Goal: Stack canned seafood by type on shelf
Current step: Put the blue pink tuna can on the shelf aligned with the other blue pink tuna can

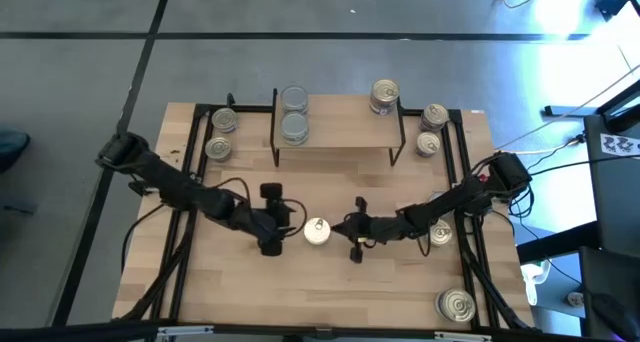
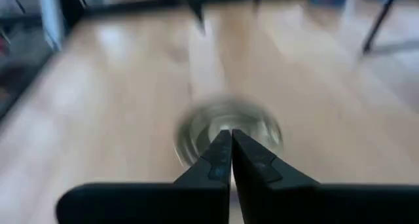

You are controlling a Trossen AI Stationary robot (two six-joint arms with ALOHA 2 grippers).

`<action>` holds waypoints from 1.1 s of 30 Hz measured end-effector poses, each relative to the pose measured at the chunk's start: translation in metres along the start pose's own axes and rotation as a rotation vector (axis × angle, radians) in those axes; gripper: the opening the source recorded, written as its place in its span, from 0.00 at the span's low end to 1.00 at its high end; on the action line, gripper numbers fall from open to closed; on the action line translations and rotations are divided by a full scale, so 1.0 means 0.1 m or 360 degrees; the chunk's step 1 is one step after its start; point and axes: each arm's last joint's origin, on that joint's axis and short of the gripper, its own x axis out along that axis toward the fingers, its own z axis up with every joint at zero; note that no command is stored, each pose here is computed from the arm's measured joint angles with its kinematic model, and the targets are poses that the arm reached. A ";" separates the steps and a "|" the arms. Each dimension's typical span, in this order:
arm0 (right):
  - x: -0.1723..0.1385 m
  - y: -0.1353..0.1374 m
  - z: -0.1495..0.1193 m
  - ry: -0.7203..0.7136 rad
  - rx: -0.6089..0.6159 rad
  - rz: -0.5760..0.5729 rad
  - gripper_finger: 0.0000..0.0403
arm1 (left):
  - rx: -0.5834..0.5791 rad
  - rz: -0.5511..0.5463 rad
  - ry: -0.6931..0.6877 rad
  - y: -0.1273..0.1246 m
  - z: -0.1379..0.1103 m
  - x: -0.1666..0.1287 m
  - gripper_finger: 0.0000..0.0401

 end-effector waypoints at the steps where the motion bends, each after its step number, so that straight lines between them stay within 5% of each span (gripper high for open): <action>1: 0.02 0.01 0.01 -0.0048 -0.0001 0.0013 0.04 | -0.0002 -0.0004 0.0032 -0.02 -0.04 0.00 0.54; 11: 0.29 -0.02 -0.15 -0.0087 -0.0046 -0.0006 0.04 | 0.0079 -0.0047 0.0095 -0.22 -0.26 0.10 0.54; 33: 0.39 -0.05 -0.37 0.0136 -0.0148 -0.0056 0.04 | 0.0139 -0.0072 -0.0048 -0.24 -0.17 0.17 0.54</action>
